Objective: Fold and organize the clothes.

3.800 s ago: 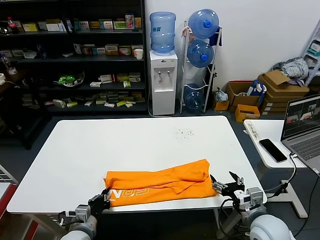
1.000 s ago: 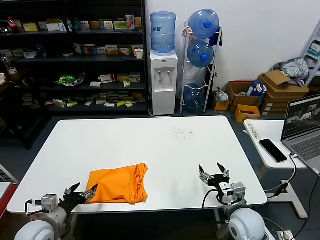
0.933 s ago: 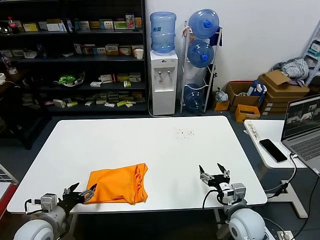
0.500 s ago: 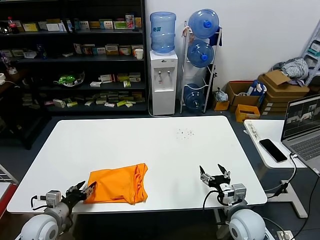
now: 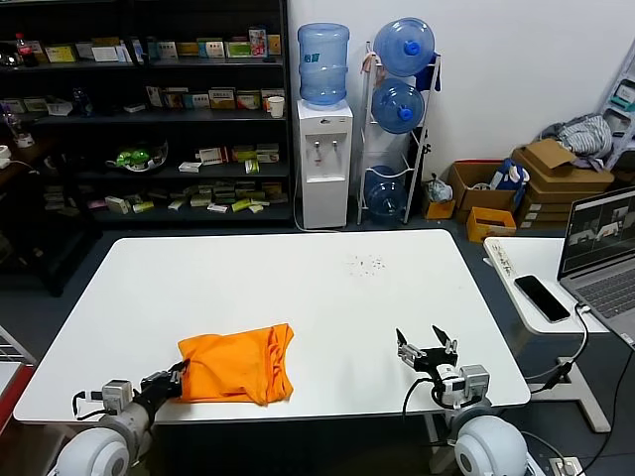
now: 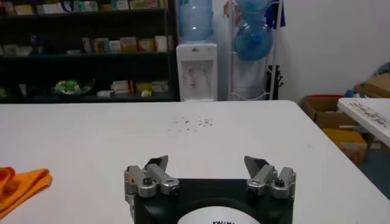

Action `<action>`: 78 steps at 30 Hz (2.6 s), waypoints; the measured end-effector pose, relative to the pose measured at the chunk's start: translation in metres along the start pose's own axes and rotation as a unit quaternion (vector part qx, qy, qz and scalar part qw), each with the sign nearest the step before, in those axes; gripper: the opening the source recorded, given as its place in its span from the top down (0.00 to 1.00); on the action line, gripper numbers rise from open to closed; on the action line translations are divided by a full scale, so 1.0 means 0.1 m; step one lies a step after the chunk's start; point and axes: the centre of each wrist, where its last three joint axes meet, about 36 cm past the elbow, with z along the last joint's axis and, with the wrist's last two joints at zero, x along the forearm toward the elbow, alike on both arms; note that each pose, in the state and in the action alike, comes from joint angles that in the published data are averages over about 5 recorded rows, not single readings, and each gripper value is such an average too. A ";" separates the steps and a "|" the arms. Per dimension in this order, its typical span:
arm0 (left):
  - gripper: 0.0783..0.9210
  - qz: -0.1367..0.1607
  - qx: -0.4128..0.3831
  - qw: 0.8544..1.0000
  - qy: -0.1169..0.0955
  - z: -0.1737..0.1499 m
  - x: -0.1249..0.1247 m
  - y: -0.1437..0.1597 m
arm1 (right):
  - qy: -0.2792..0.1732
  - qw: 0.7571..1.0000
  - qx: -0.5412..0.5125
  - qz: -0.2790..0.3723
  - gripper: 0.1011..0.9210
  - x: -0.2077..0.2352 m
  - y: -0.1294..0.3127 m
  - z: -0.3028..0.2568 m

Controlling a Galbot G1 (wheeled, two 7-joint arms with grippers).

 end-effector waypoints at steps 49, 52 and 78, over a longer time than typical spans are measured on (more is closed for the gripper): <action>0.97 0.053 0.091 0.994 0.031 -0.92 0.23 -1.17 | -0.016 0.999 -0.027 0.026 0.12 -0.03 -0.06 0.00; 0.97 0.086 0.117 0.989 0.039 -0.96 0.09 -1.51 | -0.019 0.999 -0.032 0.028 0.12 -0.03 -0.05 0.01; 0.17 0.070 0.046 0.979 -0.187 -0.03 0.14 -1.10 | -0.095 0.995 0.003 -0.002 0.12 0.03 -0.34 0.30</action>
